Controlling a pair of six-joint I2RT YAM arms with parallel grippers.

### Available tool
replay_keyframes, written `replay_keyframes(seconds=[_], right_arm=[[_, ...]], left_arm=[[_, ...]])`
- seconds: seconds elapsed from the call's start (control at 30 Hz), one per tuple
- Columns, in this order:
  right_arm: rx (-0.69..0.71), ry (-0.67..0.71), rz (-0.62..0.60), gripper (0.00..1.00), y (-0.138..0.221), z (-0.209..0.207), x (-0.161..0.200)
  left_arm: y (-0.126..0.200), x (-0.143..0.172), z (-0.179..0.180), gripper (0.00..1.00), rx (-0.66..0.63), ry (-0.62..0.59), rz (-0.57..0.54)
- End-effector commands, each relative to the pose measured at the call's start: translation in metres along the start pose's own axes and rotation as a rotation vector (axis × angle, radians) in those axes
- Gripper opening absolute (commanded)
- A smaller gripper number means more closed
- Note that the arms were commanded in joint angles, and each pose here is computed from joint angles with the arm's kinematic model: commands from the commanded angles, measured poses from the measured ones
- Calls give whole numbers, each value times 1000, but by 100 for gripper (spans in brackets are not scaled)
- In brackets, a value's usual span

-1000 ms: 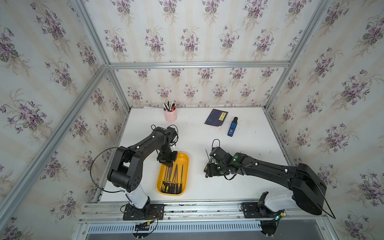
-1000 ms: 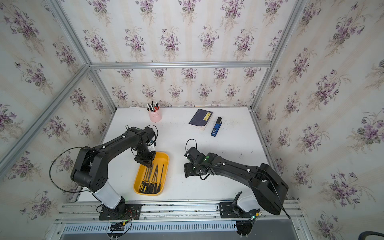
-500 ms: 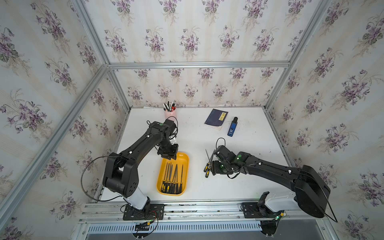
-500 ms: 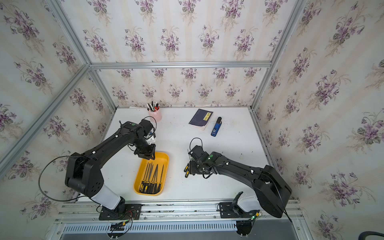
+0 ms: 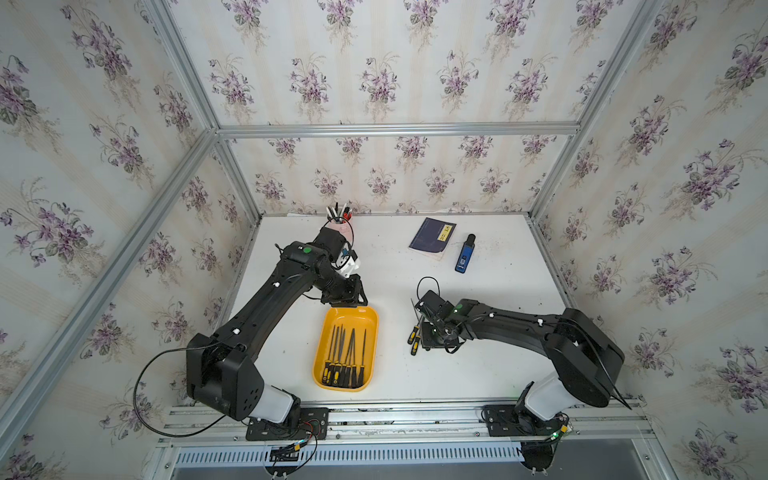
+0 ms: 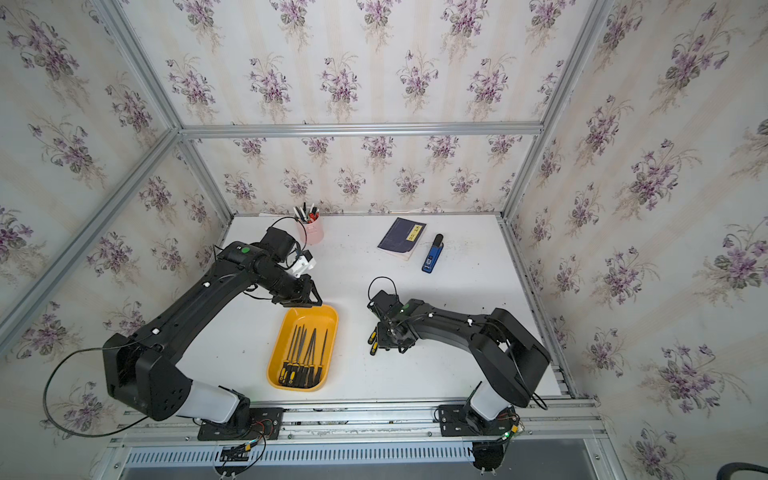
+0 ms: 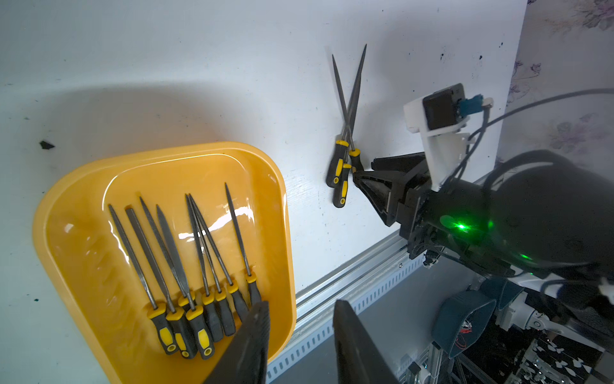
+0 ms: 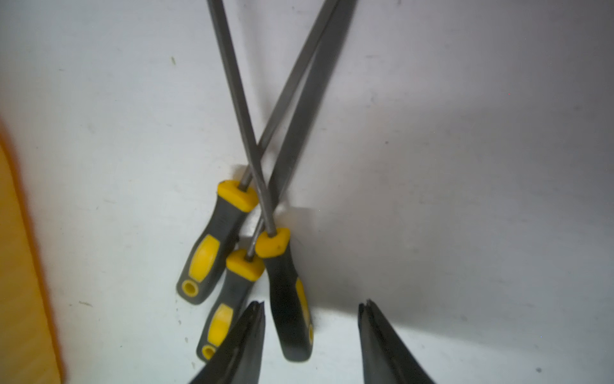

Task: Put the file tool into the storage box
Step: Pick up the file tool from the center of the board.

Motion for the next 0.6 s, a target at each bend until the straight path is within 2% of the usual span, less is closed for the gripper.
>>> replay_keyframes(seconds=[0.0,0.1,0.33,0.57], right_arm=[[23,36,-15,47,-7,2,-6],[32,54,-19,43,-12,4,-10],[34,70,3,21,-18,1,-6],[-67,86,-56,14,11,3,-4]], left_arm=[[2,2,-3,38,19,-2,-3],[3,2,-2,38,15,-4,-2],[1,-2,-2,38,9,-12,0],[-2,-9,-3,38,21,-16,-2]])
Point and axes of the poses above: each gripper's point midway between its finger pads, its own y axis back along the fingers, its own z axis along the line the jaws close on, x = y × z, the point moved 8 cm from there along y, back along the fingers, and after that the axes turned 6 degrees about -y, right-handed, at the moved point
